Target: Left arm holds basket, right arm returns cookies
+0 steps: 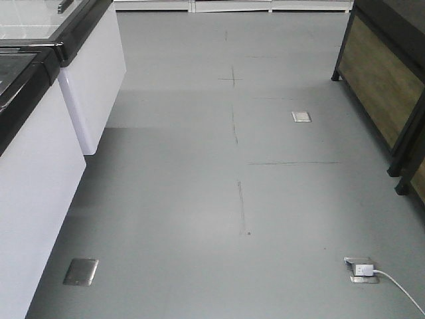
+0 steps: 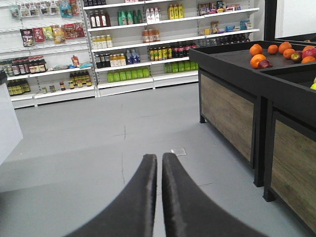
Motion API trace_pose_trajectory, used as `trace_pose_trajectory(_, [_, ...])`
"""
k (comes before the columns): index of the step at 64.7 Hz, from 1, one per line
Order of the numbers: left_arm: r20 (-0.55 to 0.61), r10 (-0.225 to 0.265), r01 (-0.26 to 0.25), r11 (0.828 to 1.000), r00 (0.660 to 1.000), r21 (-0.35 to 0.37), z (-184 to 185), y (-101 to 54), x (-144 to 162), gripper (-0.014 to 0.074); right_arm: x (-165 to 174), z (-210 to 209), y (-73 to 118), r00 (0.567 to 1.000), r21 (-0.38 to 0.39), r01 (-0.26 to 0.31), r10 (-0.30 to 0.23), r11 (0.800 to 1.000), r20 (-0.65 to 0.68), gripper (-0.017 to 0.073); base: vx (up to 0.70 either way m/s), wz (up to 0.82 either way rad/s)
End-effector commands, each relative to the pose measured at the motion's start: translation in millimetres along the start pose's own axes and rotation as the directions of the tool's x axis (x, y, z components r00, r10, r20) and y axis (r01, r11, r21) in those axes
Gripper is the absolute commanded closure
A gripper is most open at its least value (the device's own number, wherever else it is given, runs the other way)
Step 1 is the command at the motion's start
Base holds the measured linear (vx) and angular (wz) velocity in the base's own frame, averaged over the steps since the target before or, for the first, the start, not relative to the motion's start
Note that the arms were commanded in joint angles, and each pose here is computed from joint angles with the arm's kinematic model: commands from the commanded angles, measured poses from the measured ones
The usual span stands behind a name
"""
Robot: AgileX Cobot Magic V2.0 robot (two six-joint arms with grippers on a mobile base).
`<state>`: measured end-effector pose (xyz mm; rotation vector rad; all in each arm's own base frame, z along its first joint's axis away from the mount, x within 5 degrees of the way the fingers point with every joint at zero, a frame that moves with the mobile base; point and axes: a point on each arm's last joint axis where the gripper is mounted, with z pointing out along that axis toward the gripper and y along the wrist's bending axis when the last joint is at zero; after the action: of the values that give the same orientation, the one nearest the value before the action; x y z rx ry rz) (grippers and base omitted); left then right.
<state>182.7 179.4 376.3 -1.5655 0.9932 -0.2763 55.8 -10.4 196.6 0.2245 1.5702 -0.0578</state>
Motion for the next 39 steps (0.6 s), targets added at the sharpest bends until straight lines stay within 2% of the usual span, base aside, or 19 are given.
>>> trace_pose_trajectory(1, [0.018, -0.011, 0.009, 0.995, 1.000, 0.103, 1.8, -15.5, -4.1, 0.0018, 0.5, 1.4, 0.3, 0.999, -0.006, 0.016, -0.016, 1.000, 0.041, 0.0569, 0.00, 0.00])
trace_pose_trajectory(8, [0.012, -0.010, 0.009, 0.995, 1.000, 0.099, 11.2, -12.7, -2.2, 0.0018, 0.5, 1.4, 0.3, 0.999, -0.006, 0.016, -0.016, 1.000, 0.041, 0.0569, 0.00, 0.00])
trace_pose_trajectory(21, [0.012, -0.016, 0.013, 0.982, 1.000, 0.189, 26.6, -15.8, 0.3, 0.0018, 0.5, 1.4, 0.3, 0.999, -0.006, 0.016, -0.016, 1.000, 0.041, 0.0569, 0.00, 0.00])
trace_pose_trajectory(39, [0.001, -0.011, 0.011, 0.985, 1.000, 0.173, 40.3, -9.7, 3.8, 0.0018, 0.5, 1.4, 0.3, 0.999, -0.006, 0.016, -0.016, 1.000, 0.041, 0.0569, 0.00, 0.00])
